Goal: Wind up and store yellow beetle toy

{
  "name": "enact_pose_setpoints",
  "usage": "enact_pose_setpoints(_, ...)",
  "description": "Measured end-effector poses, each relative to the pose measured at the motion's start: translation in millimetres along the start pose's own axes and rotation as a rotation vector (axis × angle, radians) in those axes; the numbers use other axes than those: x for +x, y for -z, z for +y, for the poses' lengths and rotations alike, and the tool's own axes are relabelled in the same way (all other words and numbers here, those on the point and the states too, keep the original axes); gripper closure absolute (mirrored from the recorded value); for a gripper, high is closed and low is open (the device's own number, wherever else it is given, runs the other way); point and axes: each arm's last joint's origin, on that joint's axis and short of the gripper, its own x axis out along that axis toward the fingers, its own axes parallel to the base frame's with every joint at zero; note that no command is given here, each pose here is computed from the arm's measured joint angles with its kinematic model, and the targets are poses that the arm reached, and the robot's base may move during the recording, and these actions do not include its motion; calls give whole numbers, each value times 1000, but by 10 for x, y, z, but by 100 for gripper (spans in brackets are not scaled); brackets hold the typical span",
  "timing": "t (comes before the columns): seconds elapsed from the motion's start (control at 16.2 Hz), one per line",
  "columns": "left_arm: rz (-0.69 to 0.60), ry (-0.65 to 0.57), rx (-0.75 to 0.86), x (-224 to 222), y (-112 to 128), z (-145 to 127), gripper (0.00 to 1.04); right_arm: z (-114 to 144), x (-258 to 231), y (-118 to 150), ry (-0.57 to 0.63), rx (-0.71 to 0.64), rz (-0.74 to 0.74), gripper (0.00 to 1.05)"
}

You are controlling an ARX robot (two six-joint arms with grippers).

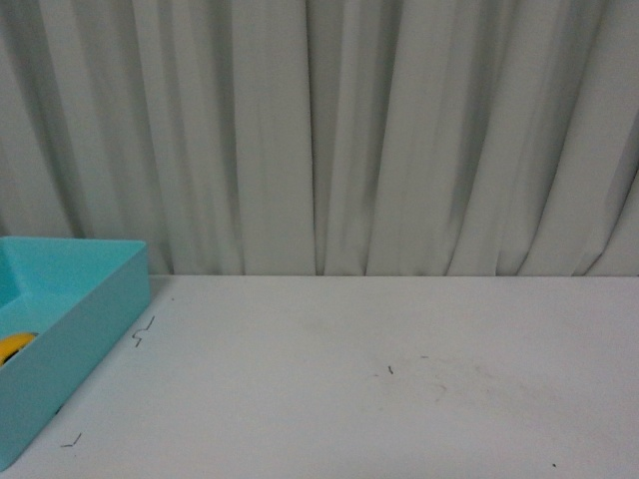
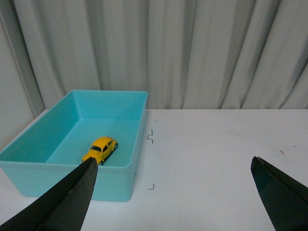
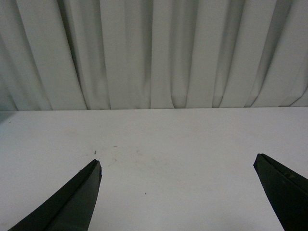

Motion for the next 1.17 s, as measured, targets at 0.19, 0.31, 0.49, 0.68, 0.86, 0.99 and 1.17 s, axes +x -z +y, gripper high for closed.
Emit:
enact_pose_setpoints(0.19,1,0,0,0,1,0,7,0,0,1,0,0,1,7)
enact_pose_setpoints(0.31,0,0,0,0,0,0,7,0,0,1,0,0,1,7)
enact_pose_setpoints(0.49,1,0,0,0,1,0,7,0,0,1,0,0,1,7)
enact_pose_setpoints(0.68,0,0,0,0,0,0,7,0,0,1,0,0,1,7)
enact_pose_setpoints(0.86,1,0,0,0,1,0,7,0,0,1,0,0,1,7)
enact_pose_setpoints(0.99,1,0,0,0,1,0,7,0,0,1,0,0,1,7)
enact_pose_setpoints(1.17,0,0,0,0,0,0,7,0,0,0,0,0,0,7)
